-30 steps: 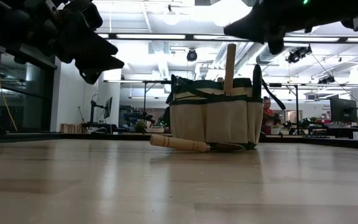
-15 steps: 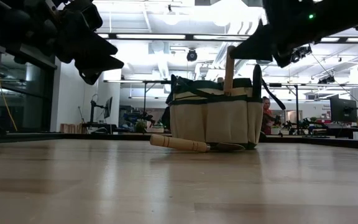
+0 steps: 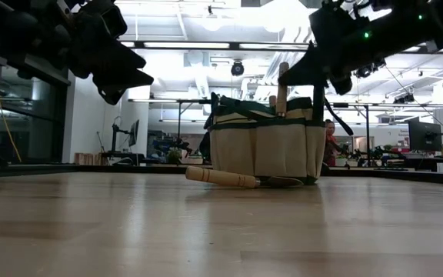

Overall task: Pick & Place Garden tools in Gardening bag
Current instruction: Put the left brown trowel into the gardening bag

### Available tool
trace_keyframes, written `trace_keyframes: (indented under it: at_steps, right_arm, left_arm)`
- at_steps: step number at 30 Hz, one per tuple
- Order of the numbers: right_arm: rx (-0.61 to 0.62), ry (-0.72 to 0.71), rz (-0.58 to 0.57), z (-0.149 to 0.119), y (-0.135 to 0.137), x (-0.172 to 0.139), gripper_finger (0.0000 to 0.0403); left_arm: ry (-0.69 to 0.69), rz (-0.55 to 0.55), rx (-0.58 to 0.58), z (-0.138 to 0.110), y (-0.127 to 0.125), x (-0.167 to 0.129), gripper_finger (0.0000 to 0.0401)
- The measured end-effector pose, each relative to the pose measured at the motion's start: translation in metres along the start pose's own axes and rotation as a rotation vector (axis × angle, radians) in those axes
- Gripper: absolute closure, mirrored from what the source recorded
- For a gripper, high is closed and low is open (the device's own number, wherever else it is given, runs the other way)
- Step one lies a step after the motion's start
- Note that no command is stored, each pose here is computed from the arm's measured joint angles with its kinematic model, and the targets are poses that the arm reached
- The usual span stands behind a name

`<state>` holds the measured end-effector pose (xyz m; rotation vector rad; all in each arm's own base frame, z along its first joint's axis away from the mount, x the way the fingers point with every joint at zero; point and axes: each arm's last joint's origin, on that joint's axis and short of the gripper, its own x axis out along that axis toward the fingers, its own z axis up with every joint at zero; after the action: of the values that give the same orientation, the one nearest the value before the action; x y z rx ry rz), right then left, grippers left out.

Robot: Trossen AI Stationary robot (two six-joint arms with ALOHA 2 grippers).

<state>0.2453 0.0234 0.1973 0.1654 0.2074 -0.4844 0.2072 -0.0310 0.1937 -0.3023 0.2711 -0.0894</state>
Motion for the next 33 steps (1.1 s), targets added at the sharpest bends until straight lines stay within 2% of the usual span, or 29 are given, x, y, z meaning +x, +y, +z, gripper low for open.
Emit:
trace_keyframes:
  at_steps: [5, 11, 15, 23, 33]
  right_arm:
    - [0.014, 0.027, 0.021, -0.004, 0.002, -0.001, 0.04]
    - [-0.021, -0.121, 0.091, 0.011, 0.014, -0.008, 0.04]
    - [-0.045, -0.161, 0.036, 0.015, 0.014, -0.009, 0.04]
    - [-0.013, -0.069, -0.04, 0.007, 0.0, 0.0, 0.04]
    - [-0.03, -0.136, -0.011, 0.015, 0.002, -0.001, 0.04]
  left_arm:
    - [0.001, 0.0, 0.003, 0.0, 0.0, 0.0, 0.024]
    - [0.008, 0.002, 0.003, -0.001, 0.0, 0.0, 0.024]
    - [0.008, 0.002, 0.003, -0.001, 0.0, 0.0, 0.024]
    - [0.009, 0.003, 0.003, -0.001, 0.0, 0.0, 0.024]
    - [0.022, 0.007, 0.003, -0.002, 0.001, 0.0, 0.024]
